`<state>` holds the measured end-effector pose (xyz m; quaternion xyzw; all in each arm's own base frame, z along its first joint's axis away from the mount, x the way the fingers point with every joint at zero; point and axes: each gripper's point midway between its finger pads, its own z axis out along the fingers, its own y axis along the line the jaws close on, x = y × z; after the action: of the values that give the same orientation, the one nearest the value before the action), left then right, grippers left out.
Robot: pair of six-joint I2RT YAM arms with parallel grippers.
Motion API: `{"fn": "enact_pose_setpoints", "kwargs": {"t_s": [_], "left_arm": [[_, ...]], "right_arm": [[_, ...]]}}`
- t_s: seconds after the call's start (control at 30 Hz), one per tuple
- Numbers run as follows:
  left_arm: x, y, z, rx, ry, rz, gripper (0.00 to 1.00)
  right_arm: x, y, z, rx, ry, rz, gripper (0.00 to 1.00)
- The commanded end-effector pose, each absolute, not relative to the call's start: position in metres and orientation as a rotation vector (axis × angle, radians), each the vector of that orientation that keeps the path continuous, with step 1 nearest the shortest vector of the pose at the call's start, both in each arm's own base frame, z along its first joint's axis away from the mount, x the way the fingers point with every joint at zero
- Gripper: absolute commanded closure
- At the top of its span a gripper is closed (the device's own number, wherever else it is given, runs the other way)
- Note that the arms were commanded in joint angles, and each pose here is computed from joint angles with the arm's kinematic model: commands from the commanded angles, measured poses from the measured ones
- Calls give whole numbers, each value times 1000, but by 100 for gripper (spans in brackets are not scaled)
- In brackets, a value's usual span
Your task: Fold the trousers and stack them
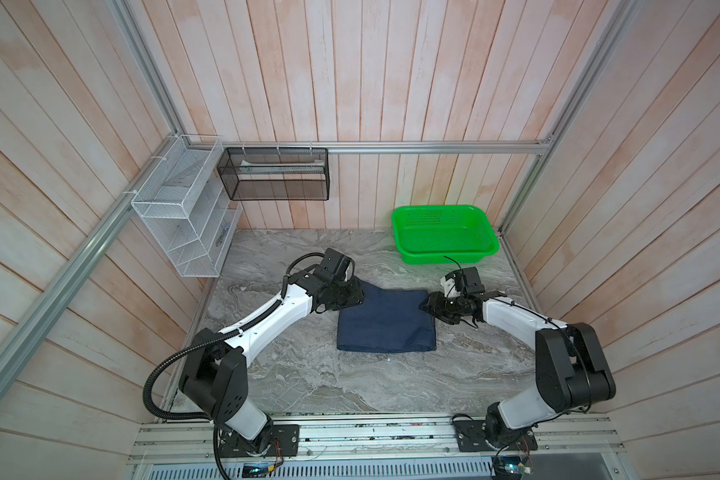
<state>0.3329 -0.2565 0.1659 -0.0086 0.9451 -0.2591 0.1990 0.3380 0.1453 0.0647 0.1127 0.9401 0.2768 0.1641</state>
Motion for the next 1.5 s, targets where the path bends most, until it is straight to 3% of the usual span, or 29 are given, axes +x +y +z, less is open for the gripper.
{"fn": "enact_pose_setpoints", "kwargs": {"t_s": [0.0, 0.1, 0.2, 0.8, 0.87, 0.93, 1.1, 1.17, 1.27, 1.47], "left_arm": [[336, -258, 177, 8, 2590, -761, 45], [336, -257, 176, 9, 2592, -758, 45], [337, -256, 174, 8, 2592, -754, 45], [364, -287, 150, 71, 2590, -868, 46], [369, -291, 146, 87, 2586, -880, 46], [374, -295, 140, 93, 2595, -899, 47], [384, -302, 143, 109, 2560, -947, 49], [388, -305, 146, 116, 2545, -969, 49], [391, -309, 143, 122, 2542, -1008, 49], [395, -318, 118, 100, 2551, -1163, 51]], "right_arm": [[350, 152, 81, 267, 2621, 835, 60], [350, 147, 90, 269, 2589, 817, 88], [348, 141, 92, 273, 2585, 790, 95], [335, 100, 38, 399, 2671, 662, 94], [332, 95, 30, 409, 2691, 639, 88], [331, 94, 34, 408, 2686, 631, 73], [344, 93, 94, 370, 2555, 602, 48], [349, 96, 117, 349, 2509, 608, 46], [351, 112, 132, 330, 2471, 710, 48], [343, 150, 95, 318, 2508, 1040, 72]]}}
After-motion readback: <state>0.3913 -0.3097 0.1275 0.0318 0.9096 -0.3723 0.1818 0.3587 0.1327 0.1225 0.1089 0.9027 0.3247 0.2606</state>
